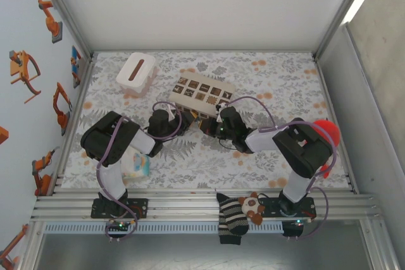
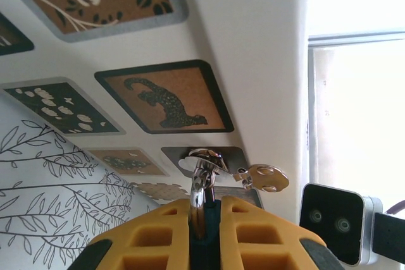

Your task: Unlock the padlock with the key

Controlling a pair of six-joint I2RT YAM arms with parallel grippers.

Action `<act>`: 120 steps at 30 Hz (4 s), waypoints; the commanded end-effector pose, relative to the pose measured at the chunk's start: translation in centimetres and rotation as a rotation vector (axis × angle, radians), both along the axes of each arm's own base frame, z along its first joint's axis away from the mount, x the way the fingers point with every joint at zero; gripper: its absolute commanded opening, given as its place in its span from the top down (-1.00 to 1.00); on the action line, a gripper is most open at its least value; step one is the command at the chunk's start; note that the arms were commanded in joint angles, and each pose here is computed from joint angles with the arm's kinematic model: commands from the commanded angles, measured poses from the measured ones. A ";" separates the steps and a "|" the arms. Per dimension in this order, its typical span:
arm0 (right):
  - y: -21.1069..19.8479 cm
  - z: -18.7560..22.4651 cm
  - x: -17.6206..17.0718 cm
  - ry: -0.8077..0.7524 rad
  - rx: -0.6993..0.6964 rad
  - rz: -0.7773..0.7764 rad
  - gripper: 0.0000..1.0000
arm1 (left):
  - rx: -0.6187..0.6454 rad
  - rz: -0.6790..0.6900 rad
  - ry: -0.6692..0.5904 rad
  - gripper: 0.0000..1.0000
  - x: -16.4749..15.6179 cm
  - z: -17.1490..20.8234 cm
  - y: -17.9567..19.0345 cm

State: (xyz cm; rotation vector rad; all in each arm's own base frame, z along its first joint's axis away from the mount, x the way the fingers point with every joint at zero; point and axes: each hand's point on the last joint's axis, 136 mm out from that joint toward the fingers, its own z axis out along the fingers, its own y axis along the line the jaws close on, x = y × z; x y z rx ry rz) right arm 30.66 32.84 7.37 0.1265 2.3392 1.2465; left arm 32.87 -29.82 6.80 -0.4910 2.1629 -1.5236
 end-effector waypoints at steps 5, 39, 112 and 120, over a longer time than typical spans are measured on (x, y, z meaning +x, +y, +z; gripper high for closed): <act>1.9 7.3 3.0 -0.137 0.192 -0.015 1.00 | -0.009 -0.098 0.007 0.97 -1.6 -0.2 -1.9; 0.7 9.4 3.0 -0.100 0.297 -0.064 1.00 | -0.039 -0.127 -0.008 1.00 -2.2 0.6 -3.0; -1.0 4.3 -5.3 -1.389 -1.119 0.745 0.31 | 0.046 -0.036 0.315 1.00 -2.4 2.7 -1.4; -0.5 3.6 -4.2 -1.372 -1.127 0.763 0.37 | 0.045 -0.031 0.317 1.00 -2.3 2.6 -1.3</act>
